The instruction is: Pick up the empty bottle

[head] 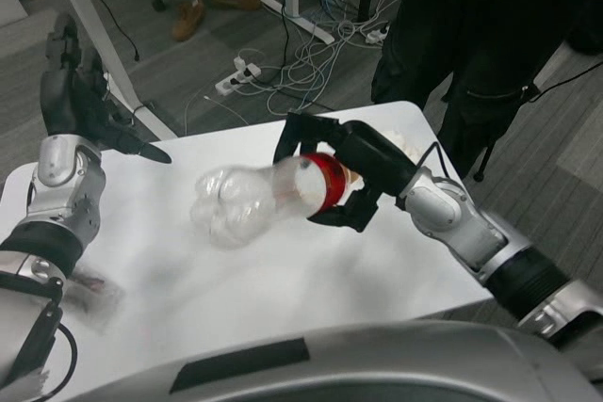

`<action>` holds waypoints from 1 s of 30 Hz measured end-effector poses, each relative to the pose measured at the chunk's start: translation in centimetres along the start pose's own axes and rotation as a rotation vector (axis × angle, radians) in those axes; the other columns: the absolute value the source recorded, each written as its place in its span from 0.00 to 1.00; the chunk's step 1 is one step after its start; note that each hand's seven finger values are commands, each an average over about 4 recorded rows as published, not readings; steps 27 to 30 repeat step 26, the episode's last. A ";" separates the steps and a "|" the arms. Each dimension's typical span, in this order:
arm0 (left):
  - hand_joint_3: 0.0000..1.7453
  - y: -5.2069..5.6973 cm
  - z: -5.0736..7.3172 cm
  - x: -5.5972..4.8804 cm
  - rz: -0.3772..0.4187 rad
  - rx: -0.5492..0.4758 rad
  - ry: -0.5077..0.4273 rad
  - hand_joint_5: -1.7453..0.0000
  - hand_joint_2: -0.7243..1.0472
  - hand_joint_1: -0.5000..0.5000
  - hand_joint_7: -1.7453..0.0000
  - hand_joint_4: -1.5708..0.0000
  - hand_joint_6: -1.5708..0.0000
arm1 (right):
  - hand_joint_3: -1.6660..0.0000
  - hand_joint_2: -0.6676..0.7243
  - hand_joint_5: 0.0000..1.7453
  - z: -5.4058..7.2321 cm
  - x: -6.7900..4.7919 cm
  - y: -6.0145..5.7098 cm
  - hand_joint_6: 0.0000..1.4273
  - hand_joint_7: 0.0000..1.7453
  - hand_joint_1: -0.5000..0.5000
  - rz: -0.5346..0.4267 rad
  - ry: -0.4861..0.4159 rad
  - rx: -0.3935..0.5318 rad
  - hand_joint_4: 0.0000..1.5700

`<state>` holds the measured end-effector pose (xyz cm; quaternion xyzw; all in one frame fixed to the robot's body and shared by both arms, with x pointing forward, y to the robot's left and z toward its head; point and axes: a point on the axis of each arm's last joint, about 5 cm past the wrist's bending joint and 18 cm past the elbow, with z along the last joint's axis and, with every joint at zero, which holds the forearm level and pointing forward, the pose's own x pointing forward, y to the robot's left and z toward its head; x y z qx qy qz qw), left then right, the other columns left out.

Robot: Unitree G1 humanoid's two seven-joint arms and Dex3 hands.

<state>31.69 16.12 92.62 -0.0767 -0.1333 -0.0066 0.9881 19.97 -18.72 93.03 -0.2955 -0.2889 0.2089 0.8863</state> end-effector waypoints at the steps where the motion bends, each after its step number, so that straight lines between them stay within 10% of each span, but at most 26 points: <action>1: 0.00 -0.2 0.0 0.0 0.001 -0.008 -0.009 1.00 0.00 0.00 1.00 1.00 1.00 | 0.14 0.27 0.94 0.0 0.1 -0.1 0.61 0.93 0.18 -0.043 -0.010 0.014 0.80; 10: 0.00 -1.0 -0.6 -0.7 0.013 -0.054 -0.060 1.00 0.00 0.00 1.00 1.00 1.00 | 0.14 0.27 0.94 -0.6 1.5 -0.5 0.64 0.92 0.21 -0.292 -0.046 0.182 0.82; 30: 0.00 -0.9 -1.0 -1.3 0.033 -0.072 -0.064 1.00 0.00 0.00 1.00 1.00 1.00 | 0.14 0.27 0.94 -1.1 2.8 0.7 0.64 0.92 0.18 -0.290 -0.041 0.283 0.82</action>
